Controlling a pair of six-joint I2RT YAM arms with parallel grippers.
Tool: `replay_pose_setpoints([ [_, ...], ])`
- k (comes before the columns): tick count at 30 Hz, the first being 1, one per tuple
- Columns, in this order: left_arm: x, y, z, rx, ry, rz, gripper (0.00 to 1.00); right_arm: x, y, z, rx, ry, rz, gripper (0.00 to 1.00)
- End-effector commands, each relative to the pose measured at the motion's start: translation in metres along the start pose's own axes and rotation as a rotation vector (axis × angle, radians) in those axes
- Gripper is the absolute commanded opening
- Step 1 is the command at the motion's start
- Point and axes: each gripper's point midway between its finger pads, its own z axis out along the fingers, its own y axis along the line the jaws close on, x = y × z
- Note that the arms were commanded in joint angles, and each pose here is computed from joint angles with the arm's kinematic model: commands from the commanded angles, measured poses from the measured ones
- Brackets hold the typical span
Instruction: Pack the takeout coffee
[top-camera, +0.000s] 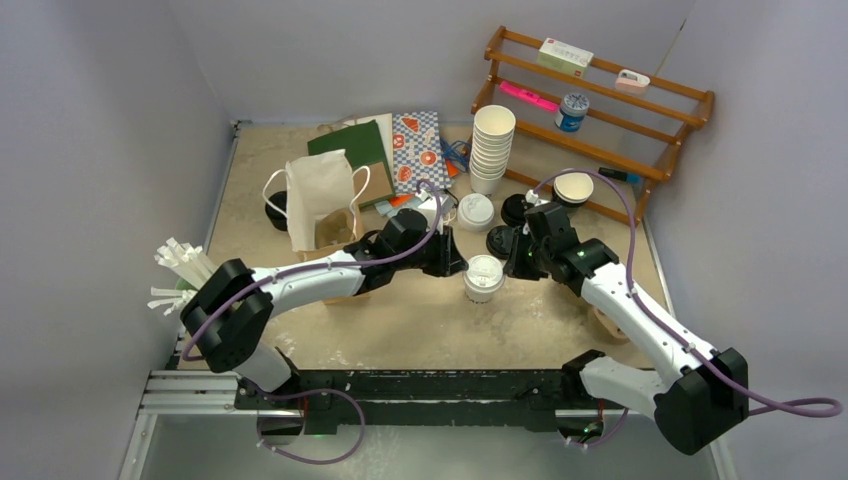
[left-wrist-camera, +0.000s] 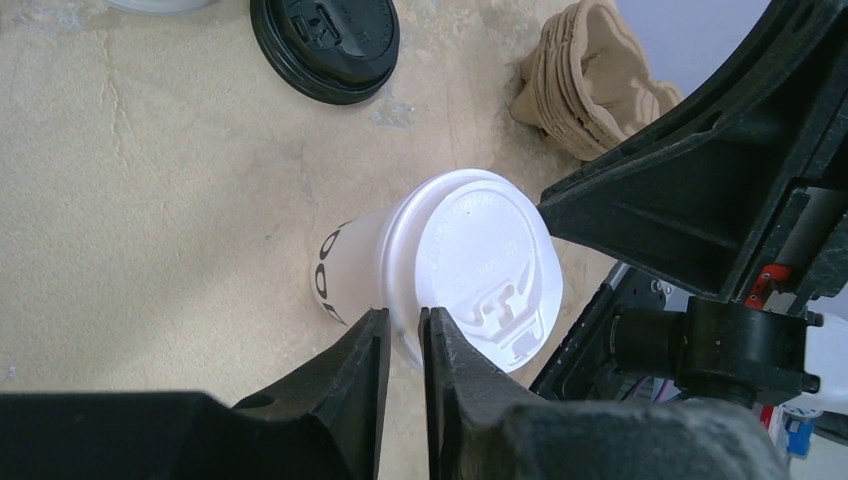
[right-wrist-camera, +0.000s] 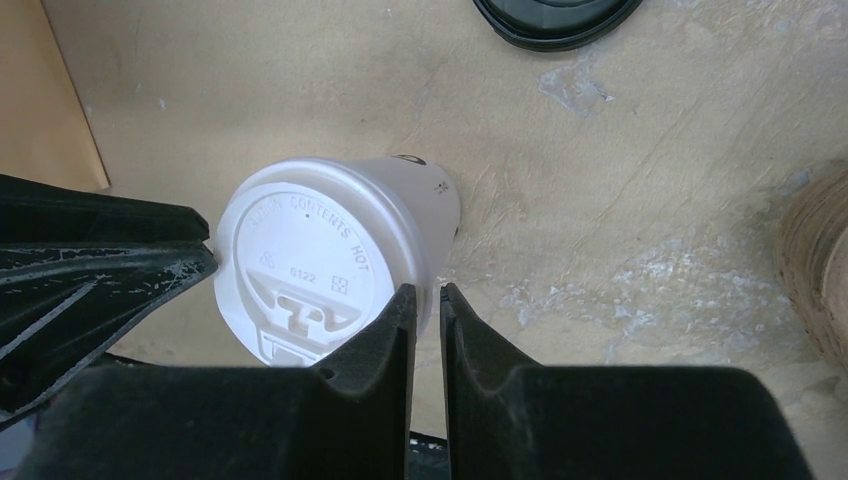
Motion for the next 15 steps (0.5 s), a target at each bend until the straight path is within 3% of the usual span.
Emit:
replay_pose_setpoints([
  [1, -0.025, -0.019, -0.015, 0.058, -0.067, 0.049, 0.23, 0.012, -0.004, 0.003, 0.007, 0.036, 0.005, 0.17],
  [7, -0.046, -0.021, -0.037, 0.042, -0.127, 0.064, 0.21, 0.010, -0.003, 0.002, 0.004, 0.032, 0.002, 0.17],
  [15, -0.021, -0.004, -0.021, 0.035, -0.052, 0.027, 0.16, 0.008, -0.001, 0.000, 0.001, 0.026, -0.001, 0.16],
])
